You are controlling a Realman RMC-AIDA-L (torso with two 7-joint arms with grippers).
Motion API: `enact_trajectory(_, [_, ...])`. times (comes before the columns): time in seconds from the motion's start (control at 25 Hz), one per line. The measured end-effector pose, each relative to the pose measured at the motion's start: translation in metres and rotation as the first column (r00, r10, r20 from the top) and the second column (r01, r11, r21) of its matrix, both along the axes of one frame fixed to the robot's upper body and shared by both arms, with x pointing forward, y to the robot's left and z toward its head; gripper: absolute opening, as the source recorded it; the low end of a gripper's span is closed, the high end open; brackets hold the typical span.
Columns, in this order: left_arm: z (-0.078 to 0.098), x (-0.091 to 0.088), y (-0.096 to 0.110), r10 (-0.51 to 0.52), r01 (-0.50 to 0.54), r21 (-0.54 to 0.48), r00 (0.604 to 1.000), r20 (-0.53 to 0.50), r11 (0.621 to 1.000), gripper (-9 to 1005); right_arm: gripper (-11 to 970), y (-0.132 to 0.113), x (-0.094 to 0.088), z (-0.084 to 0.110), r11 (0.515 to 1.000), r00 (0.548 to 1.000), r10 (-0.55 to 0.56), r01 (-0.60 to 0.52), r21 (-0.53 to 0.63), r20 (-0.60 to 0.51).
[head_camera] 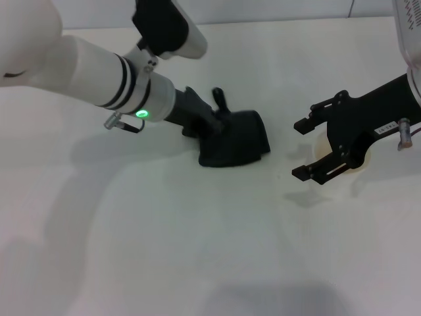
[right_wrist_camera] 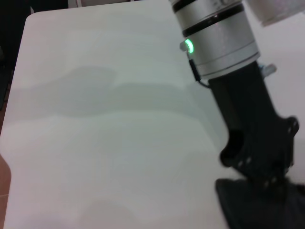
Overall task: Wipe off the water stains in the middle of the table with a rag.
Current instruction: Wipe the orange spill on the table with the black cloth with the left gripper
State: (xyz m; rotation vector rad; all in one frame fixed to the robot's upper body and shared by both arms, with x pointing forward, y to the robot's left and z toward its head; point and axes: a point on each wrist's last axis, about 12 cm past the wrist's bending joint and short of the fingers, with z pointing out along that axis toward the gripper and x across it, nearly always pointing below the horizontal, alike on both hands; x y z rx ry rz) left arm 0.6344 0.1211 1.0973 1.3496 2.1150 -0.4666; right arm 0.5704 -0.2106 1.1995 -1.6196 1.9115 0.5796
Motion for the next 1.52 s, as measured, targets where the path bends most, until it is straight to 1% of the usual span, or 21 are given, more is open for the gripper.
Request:
enact_trajectory(0.12, [-0.001,0.004,0.005,0.039,-0.039,-0.004,0.999,0.009,0.999,67,842,0.000,0.000,0.000,1.000,1.000,0.000,0.000,0.000,0.000])
enact_trajectory(0.24, [-0.001,0.003,0.004,0.027,-0.028,0.001,1.000,0.012,1.000,70,842,0.000,0.000,0.000,1.000,1.000,0.000,0.000,0.002,0.000])
enact_trajectory(0.36, [-0.002,-0.002,-0.001,-0.030,0.030,0.006,1.000,0.004,1.000,73,842,0.000,0.000,0.000,1.000,1.000,0.000,0.000,0.002,0.001])
enact_trajectory(0.52, [-0.002,-0.016,-0.016,-0.151,0.150,-0.026,0.988,-0.026,0.988,77,842,0.001,0.000,0.000,1.000,1.000,0.001,-0.001,0.000,0.002])
enact_trajectory(0.72, [0.001,-0.035,-0.032,-0.320,0.318,-0.055,0.947,-0.028,0.946,81,841,0.000,-0.001,-0.001,1.000,1.000,-0.001,0.001,-0.004,-0.007])
enact_trajectory(0.8, [0.001,-0.041,-0.033,-0.352,0.349,-0.067,0.935,-0.043,0.935,83,841,0.000,-0.001,-0.001,1.000,1.000,-0.004,0.004,-0.005,-0.012])
enact_trajectory(1.04, [0.001,-0.057,-0.033,-0.445,0.433,-0.108,0.887,-0.127,0.895,89,841,0.000,-0.001,-0.001,1.000,1.000,-0.003,0.003,0.000,-0.016])
enact_trajectory(1.12, [0.000,-0.059,-0.032,-0.446,0.435,-0.105,0.883,-0.143,0.894,91,841,0.000,-0.001,0.000,1.000,1.000,-0.007,0.007,0.001,-0.016])
enact_trajectory(1.2, [-0.001,-0.056,-0.030,-0.422,0.412,-0.094,0.894,-0.149,0.906,92,841,-0.001,-0.001,0.000,1.000,1.000,-0.011,0.011,0.003,-0.017])
enact_trajectory(1.4, [-0.007,-0.044,-0.021,-0.296,0.295,-0.034,0.946,-0.128,0.955,97,842,0.001,-0.001,0.001,1.000,1.000,-0.012,0.012,0.003,-0.016])
enact_trajectory(1.52, [-0.010,-0.037,-0.017,-0.236,0.238,0.002,0.966,-0.103,0.971,100,842,0.001,-0.001,0.001,1.000,1.000,-0.013,0.013,0.003,-0.017])
